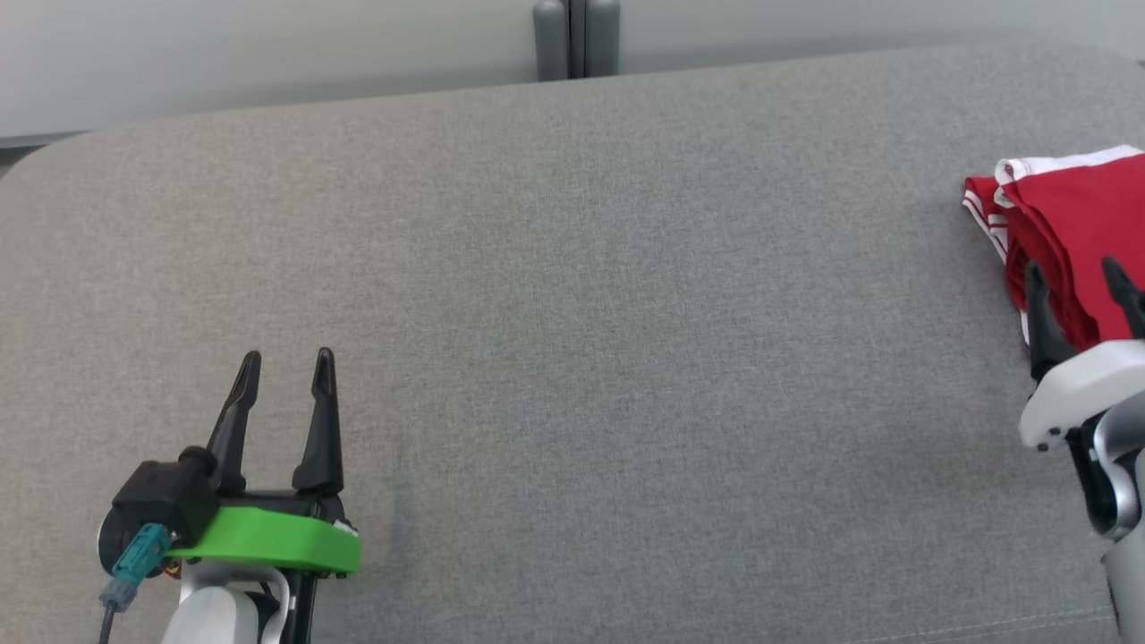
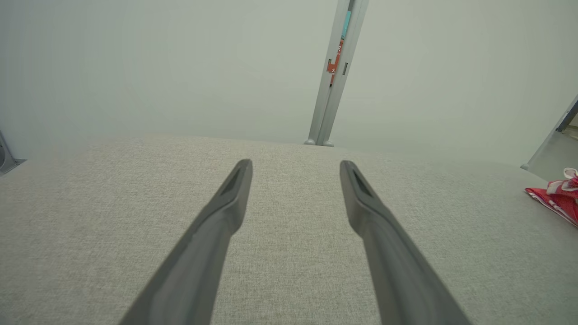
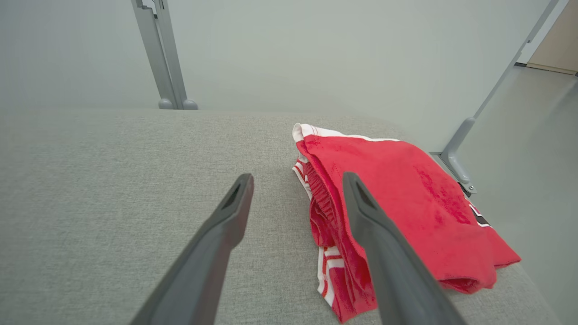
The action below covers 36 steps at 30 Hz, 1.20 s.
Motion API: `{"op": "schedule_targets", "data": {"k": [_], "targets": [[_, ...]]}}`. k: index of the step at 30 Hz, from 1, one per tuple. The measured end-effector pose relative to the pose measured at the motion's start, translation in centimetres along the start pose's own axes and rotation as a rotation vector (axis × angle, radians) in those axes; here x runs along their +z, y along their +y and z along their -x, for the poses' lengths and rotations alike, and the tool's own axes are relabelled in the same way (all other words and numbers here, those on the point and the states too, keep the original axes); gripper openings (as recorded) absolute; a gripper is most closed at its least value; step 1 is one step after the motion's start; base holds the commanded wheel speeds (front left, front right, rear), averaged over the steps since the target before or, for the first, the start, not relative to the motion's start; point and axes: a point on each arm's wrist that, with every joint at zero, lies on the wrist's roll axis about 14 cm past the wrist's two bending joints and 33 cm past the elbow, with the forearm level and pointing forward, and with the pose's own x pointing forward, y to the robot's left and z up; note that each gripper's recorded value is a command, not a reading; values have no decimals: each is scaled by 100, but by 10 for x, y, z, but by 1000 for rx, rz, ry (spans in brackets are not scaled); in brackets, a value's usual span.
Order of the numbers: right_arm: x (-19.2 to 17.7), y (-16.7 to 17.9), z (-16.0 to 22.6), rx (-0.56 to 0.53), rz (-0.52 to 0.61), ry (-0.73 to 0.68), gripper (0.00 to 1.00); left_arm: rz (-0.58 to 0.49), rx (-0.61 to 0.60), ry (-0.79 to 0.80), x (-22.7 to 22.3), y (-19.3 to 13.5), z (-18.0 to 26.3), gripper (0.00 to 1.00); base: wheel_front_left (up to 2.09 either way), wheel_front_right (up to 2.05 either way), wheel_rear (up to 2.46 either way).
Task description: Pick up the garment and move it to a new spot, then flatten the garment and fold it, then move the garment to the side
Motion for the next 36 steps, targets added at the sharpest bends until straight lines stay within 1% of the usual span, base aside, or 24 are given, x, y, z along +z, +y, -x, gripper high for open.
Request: {"op": "schedule_targets", "data": {"k": [4,8,14,17,21,25,36], "targets": [[18,27,24,37,-62,-125,100,-8,36,-21,10,9,16,100,0,0,0],[27,50,45,69,-91,-193,100,-19,62,-46,20,16,29,100,0,0,0],[28,81,65,139,-94,-207,100,-14,105,-68,28,24,48,100,0,0,0],[35,89,70,157,-100,-225,100,-13,118,-81,32,27,55,100,0,0,0],[34,104,76,194,-108,-217,100,-10,131,-92,35,30,59,100,0,0,0],[35,109,78,203,-121,-216,100,-7,132,-88,33,29,60,100,0,0,0],[25,110,80,199,-166,-187,100,5,104,-54,23,22,57,100,0,0,0]]}}
